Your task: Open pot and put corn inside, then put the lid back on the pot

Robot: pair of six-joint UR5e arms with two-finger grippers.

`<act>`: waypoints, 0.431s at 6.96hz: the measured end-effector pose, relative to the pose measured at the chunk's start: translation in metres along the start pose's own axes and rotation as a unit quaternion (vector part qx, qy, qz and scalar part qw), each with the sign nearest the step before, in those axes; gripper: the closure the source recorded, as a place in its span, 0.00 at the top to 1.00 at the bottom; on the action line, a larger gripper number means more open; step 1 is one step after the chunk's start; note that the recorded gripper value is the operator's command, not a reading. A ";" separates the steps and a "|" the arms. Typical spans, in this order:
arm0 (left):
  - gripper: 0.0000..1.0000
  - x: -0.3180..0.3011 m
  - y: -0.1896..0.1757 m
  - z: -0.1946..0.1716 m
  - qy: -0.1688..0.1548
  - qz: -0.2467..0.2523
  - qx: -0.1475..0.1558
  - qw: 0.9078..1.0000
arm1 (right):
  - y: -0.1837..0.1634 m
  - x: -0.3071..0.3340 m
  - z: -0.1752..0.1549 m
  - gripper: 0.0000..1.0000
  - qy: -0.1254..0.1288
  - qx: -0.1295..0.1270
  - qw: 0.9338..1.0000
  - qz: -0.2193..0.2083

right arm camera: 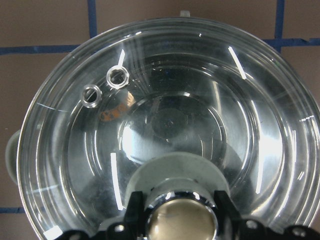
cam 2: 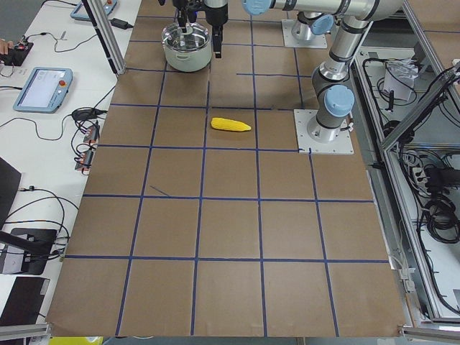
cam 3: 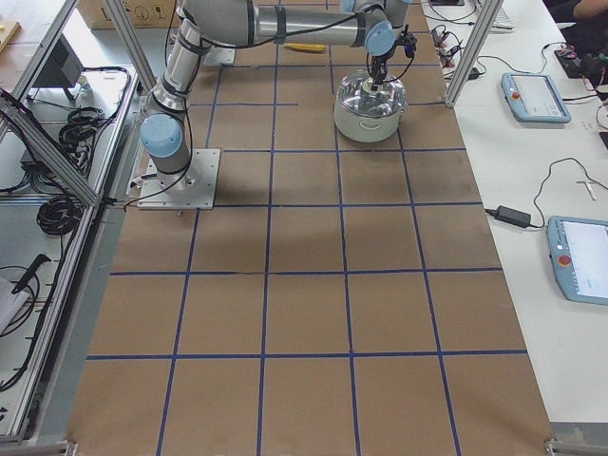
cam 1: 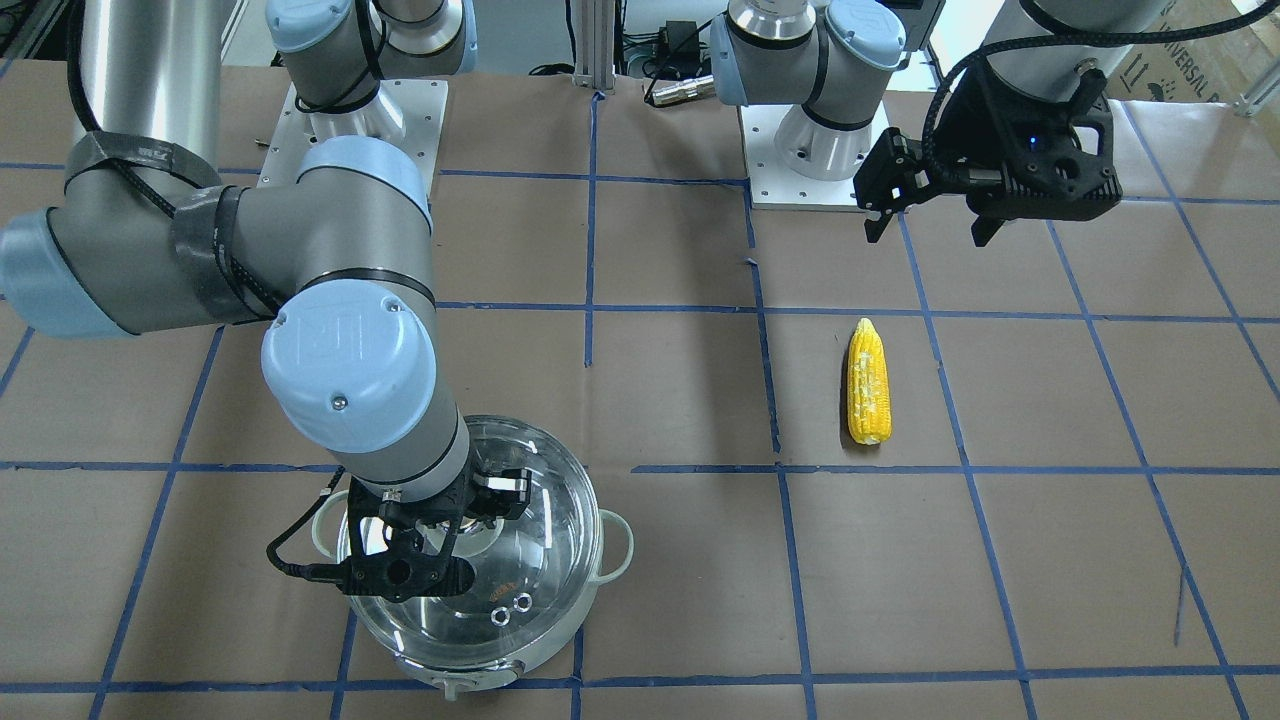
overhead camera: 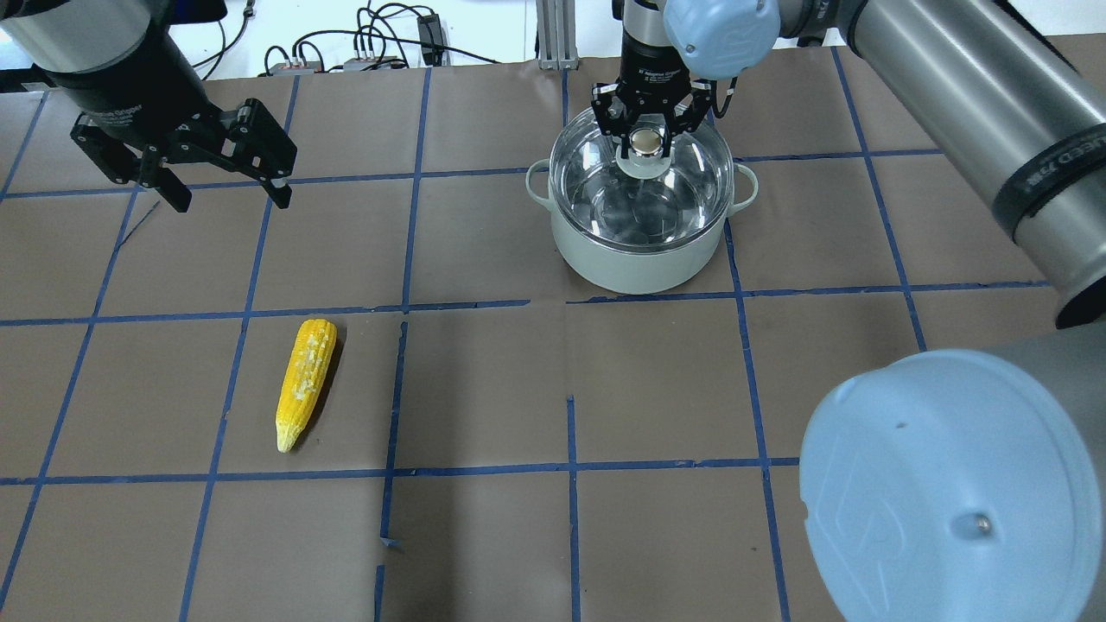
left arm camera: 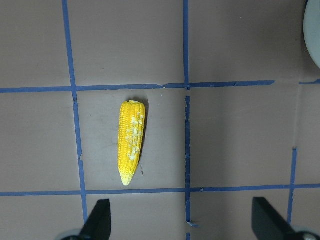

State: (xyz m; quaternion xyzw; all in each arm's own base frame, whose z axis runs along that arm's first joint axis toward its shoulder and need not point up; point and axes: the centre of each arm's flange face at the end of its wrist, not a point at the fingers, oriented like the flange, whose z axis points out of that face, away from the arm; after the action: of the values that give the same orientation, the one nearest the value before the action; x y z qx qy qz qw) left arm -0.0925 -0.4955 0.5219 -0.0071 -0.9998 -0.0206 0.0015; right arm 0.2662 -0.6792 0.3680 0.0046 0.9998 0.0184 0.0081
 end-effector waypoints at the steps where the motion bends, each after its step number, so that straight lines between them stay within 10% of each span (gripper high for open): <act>1: 1.00 0.000 0.000 0.000 0.000 0.000 0.000 1.000 | -0.001 0.000 -0.030 0.30 -0.003 0.002 1.000 -0.006; 3: 1.00 0.000 0.000 0.001 0.000 0.001 -0.001 1.000 | 0.008 0.027 -0.104 0.30 -0.003 0.003 0.999 -0.036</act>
State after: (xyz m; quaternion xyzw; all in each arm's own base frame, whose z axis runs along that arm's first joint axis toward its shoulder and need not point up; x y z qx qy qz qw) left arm -0.0926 -0.4954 0.5204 -0.0084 -0.9997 -0.0214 0.0015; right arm 0.2372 -0.6743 0.4722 -0.0313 0.9993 0.0151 0.0115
